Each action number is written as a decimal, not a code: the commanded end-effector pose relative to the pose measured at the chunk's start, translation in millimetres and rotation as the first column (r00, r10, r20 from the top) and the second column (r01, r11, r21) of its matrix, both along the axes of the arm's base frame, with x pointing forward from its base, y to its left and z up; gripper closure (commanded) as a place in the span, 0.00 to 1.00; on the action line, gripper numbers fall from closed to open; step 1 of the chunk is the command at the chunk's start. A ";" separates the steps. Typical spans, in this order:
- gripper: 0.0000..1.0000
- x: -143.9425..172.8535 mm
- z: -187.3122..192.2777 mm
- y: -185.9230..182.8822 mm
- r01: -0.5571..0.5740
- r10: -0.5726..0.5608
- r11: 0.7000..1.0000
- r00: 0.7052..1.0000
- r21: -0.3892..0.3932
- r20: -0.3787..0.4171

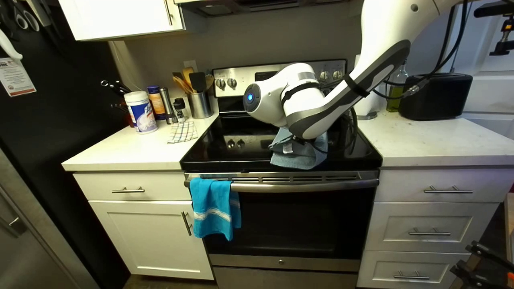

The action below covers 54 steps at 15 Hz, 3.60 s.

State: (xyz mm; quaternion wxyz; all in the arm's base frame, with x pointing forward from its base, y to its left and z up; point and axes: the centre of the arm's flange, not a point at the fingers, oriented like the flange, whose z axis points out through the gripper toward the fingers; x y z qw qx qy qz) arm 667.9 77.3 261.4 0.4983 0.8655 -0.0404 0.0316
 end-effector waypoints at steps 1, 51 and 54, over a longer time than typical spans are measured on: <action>0.00 -19.6 8.1 -9.4 0.019 -0.020 0.999 1.000 0.033 0.020; 0.92 -41.7 54.0 42.5 -0.144 0.120 0.964 0.986 0.225 0.118; 1.00 -42.7 57.0 42.8 -0.148 0.122 0.962 0.985 0.231 0.122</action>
